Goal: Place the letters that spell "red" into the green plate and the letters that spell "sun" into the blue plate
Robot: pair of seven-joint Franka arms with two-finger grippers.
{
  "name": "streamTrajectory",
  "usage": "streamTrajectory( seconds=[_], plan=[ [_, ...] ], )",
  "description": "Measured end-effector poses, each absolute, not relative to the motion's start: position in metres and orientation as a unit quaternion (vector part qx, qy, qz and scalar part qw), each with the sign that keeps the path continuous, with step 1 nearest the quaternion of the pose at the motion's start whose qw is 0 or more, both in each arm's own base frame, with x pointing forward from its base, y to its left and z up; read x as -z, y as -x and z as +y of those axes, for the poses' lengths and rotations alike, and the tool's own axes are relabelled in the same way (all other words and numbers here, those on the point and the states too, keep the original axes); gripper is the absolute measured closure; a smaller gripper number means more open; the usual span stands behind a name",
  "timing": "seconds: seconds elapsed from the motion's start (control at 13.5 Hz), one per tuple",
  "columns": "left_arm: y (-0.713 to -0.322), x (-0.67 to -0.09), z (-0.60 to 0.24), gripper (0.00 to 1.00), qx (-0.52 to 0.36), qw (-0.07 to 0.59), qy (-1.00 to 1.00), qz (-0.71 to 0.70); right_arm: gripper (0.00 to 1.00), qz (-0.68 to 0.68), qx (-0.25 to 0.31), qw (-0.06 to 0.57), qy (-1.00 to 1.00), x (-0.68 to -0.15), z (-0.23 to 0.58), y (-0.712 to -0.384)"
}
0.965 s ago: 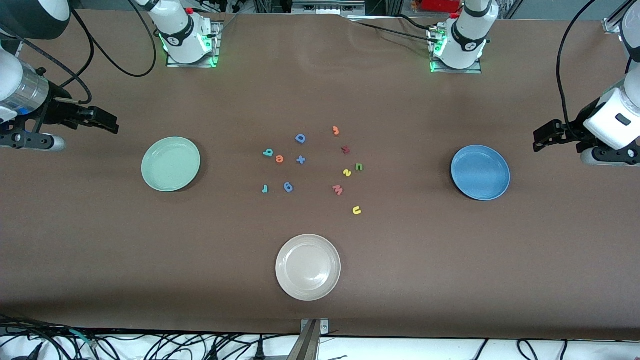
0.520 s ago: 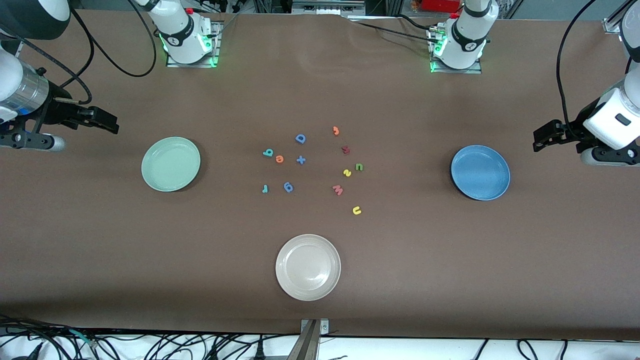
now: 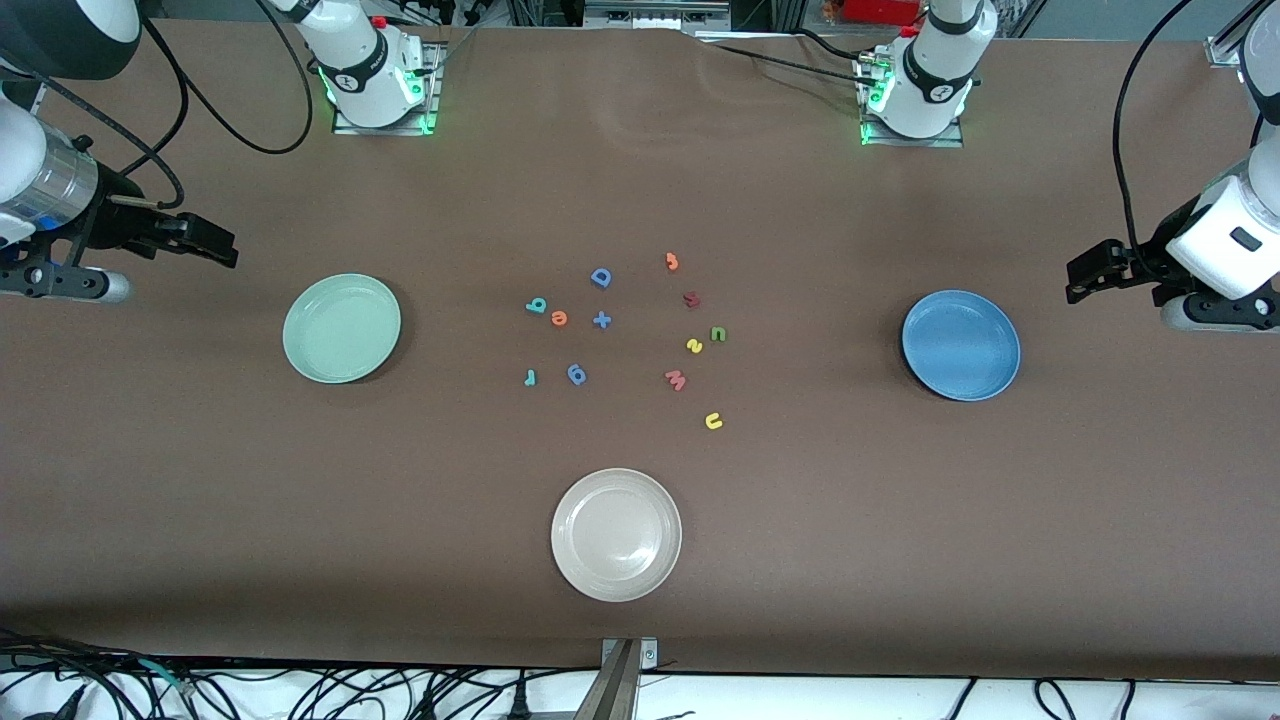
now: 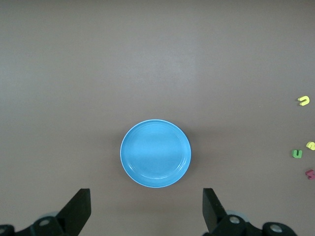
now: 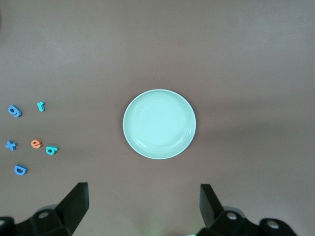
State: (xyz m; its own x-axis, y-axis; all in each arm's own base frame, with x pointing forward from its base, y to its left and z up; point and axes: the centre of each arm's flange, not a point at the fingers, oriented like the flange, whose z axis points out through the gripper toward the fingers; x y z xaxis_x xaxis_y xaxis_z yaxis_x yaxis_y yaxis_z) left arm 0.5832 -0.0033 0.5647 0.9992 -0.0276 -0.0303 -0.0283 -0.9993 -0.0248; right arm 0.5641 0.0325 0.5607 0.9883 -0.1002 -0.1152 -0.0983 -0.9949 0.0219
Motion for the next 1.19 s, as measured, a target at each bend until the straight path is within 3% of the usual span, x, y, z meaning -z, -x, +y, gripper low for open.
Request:
streamTrajectory(
  seconds=[1.19],
  plan=[
    [-0.591, -0.541, -0.03, 0.0, -0.035, -0.005, 0.999, 0.032, 0.0, -0.063, 0.064, 0.008, -0.996, -0.556, 0.018, -0.566]
  ],
)
